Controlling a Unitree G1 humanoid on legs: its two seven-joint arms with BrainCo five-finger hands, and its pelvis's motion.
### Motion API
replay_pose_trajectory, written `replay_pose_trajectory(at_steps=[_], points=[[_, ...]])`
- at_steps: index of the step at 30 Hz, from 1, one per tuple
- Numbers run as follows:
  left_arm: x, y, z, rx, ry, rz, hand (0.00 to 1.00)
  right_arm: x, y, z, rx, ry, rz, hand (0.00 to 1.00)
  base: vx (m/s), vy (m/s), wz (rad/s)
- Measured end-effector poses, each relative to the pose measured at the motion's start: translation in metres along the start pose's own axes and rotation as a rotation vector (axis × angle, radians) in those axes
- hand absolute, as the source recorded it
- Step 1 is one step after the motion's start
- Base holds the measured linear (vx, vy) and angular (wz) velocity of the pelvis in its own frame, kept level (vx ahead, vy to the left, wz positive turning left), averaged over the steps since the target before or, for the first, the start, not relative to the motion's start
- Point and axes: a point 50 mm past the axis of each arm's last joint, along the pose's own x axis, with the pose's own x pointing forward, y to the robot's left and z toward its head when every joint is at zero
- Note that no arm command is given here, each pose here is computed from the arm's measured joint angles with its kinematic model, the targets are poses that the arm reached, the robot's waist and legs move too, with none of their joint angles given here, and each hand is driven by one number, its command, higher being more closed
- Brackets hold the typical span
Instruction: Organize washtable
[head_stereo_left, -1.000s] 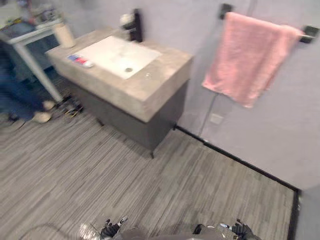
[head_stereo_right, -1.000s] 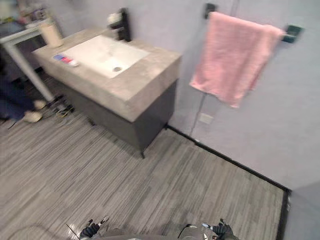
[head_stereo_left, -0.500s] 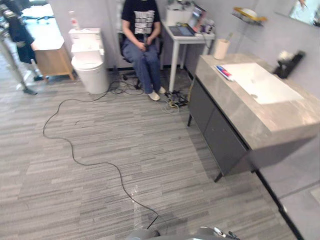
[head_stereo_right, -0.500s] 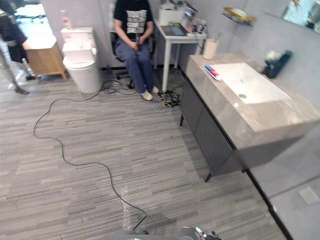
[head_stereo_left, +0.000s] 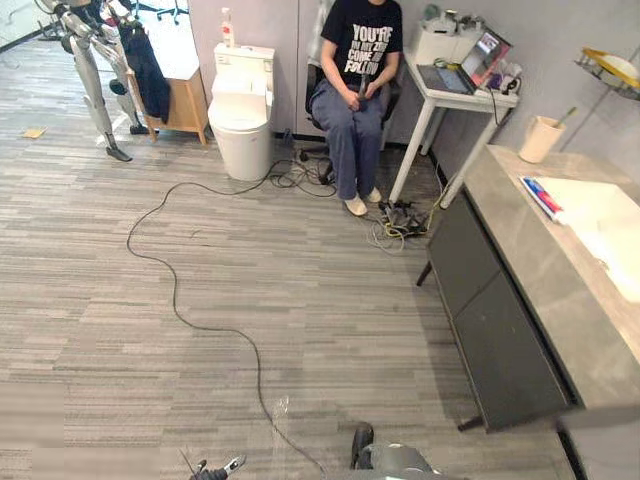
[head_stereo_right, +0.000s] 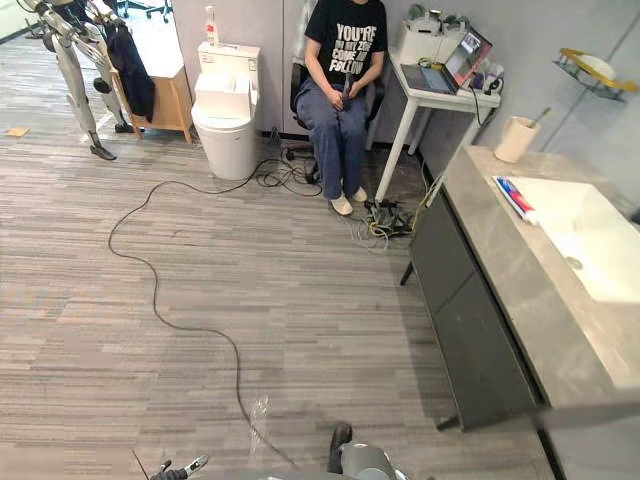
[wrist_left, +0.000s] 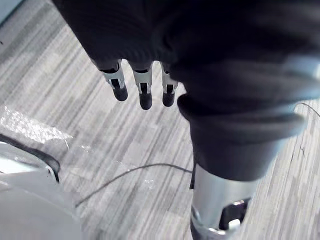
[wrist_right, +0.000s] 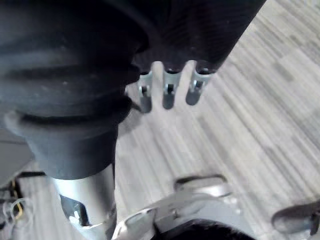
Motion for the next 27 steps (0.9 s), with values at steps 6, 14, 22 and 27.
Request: replay_pose_trajectory(at_steps=[6, 14, 22, 27], points=[[-0.002, 0.007, -0.008, 0.005, 0.019, 0.014, 0.00, 0.011, 0.034, 0.046, -0.087, -0.121, 0.102, 0.00, 0.46, 0.136, -0.54], [-0.002, 0.004, -0.004, 0.138, -0.002, -0.024, 0.00, 0.009, 0.073, 0.043, -0.235, -0.117, 0.234, 0.00, 0.32, 0.291, -0.10], [-0.002, 0.015, -0.012, 0.221, 0.039, -0.017, 0.00, 0.009, 0.067, 0.045, -0.260, -0.140, 0.227, 0.00, 0.17, 0.064, -0.20], [-0.003, 0.016, -0.016, 0.223, 0.053, -0.001, 0.00, 0.011, 0.053, 0.040, -0.239, -0.105, 0.188, 0.00, 0.23, -0.169, -0.34]])
